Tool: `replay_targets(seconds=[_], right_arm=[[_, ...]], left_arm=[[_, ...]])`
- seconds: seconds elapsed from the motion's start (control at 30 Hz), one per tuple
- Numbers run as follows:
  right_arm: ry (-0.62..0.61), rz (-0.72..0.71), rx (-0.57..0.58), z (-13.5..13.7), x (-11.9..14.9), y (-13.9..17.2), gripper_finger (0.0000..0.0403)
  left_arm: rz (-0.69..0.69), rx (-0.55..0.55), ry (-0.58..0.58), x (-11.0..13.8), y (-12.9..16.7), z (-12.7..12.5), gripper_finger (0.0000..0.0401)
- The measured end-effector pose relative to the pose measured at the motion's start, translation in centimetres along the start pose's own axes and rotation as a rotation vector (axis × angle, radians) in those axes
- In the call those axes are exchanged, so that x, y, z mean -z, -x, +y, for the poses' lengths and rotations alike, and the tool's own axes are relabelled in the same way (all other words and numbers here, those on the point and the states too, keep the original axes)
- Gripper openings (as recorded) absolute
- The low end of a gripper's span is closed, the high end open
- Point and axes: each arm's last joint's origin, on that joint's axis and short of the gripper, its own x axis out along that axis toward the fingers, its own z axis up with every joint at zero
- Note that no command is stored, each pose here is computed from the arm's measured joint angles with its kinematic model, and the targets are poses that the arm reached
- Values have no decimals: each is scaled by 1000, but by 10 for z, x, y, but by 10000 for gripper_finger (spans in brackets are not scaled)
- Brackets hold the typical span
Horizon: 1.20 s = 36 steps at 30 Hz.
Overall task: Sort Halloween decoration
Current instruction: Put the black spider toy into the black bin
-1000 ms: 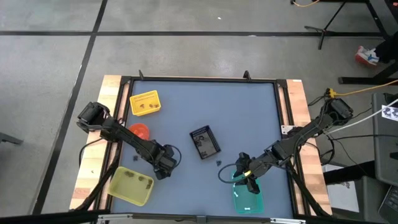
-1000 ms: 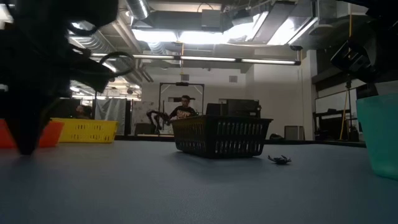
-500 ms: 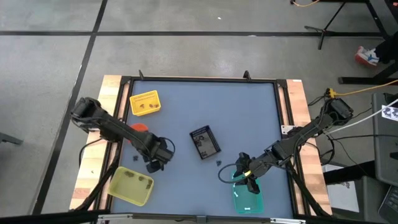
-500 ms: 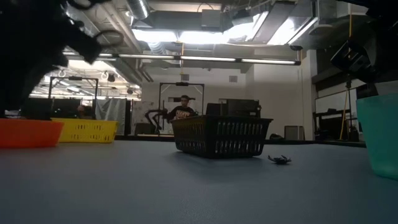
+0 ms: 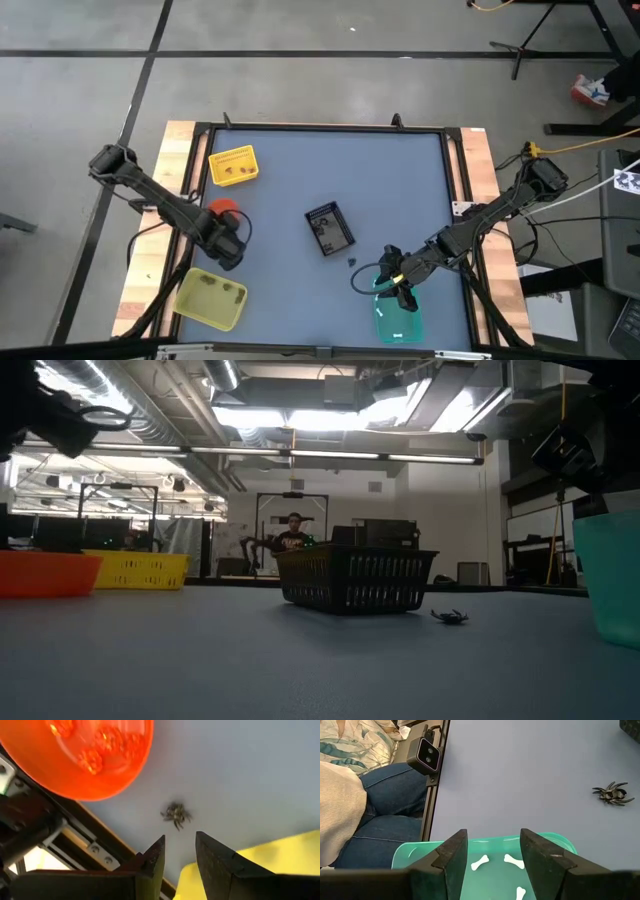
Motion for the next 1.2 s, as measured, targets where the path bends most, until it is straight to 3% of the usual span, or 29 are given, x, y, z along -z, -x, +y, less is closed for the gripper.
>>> replay_targets(seconds=[0.2,0.4,0.8,1.2], right_arm=[[0,0,0,0,0,0,179],[0,1,1,0,0,0,179],[20,16,12,-1,2,0,179],[22,18,35,-3,2,0,179]], left_arm=[[96,-9,70,4,-12,2,101],[178,11,149,5,-33,6,139],[150,11,387,4,-52,10,167],[134,51,448,2,-53,6,167]])
